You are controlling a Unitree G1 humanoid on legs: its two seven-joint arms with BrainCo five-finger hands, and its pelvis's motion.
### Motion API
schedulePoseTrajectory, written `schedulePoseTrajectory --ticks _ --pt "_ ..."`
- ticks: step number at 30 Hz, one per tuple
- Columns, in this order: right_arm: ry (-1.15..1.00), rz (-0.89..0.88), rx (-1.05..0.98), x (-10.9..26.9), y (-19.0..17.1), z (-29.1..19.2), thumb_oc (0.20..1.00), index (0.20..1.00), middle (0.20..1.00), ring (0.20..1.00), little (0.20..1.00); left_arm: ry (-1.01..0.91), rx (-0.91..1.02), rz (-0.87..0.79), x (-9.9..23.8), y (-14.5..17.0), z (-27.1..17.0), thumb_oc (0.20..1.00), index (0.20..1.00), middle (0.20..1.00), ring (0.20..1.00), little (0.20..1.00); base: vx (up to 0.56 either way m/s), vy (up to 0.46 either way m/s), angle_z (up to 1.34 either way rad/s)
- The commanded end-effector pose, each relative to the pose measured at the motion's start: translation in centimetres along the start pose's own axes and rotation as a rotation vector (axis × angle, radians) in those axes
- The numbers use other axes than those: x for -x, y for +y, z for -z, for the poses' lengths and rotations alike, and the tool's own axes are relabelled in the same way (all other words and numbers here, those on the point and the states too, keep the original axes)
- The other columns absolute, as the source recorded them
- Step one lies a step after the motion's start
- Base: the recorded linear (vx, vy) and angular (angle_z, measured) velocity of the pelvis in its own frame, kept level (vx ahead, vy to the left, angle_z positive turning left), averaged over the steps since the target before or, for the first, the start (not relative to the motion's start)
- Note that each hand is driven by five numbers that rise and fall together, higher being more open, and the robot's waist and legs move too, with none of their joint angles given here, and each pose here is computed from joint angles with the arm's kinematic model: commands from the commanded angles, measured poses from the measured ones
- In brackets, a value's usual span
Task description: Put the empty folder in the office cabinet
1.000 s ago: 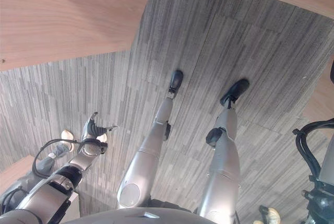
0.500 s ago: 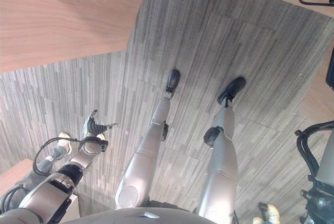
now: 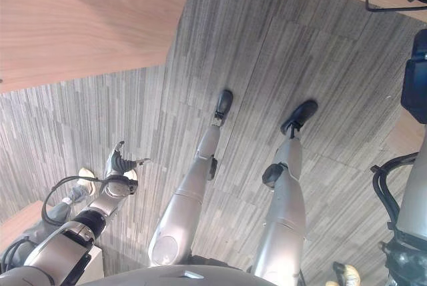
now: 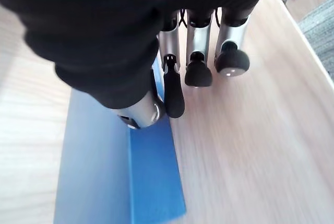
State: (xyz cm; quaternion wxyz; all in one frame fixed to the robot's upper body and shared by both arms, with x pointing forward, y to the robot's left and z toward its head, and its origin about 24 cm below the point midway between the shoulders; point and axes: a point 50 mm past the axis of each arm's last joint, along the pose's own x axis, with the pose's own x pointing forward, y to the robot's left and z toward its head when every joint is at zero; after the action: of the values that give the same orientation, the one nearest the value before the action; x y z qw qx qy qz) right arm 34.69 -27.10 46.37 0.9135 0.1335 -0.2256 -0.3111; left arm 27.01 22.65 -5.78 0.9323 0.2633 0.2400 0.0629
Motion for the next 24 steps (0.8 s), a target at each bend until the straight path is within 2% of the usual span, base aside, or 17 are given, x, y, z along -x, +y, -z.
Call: schedulePoseTrajectory --ticks 1,7,12,18,24 --pt "-0.041 -0.051 0.233 0.2 1.0 3.2 0.2 0.2 0.2 0.2 0.2 0.167 -0.052 -0.045 2.0 2.5 5.7 1.0 1.0 1.0 1.0 1.0 0.0 0.0 0.0" --pt "-0.114 -0.101 0.37 0.5 1.9 2.4 0.2 0.2 0.2 0.2 0.2 0.159 -0.058 -0.032 2.0 2.5 5.7 1.0 1.0 1.0 1.0 1.0 0.0 0.0 0.0" --pt "-0.257 -0.235 0.437 2.0 5.1 0.4 0.2 0.2 0.2 0.2 0.2 0.158 -0.076 -0.039 1.9 2.9 5.7 1.0 1.0 1.0 1.0 1.0 0.02 -0.031 -0.02" --pt "-0.362 -0.318 0.432 3.7 7.6 -2.0 0.2 0.2 0.2 0.2 0.2 0.177 -0.104 -0.021 1.9 2.7 6.1 1.0 1.0 1.0 1.0 1.0 0.01 -0.012 -0.01" --pt "-0.33 -0.299 0.41 3.4 7.3 -1.3 0.2 0.2 0.2 0.2 0.2 0.191 -0.109 -0.009 2.2 2.5 6.5 1.0 1.0 1.0 1.0 1.0 0.0 0.0 0.0"
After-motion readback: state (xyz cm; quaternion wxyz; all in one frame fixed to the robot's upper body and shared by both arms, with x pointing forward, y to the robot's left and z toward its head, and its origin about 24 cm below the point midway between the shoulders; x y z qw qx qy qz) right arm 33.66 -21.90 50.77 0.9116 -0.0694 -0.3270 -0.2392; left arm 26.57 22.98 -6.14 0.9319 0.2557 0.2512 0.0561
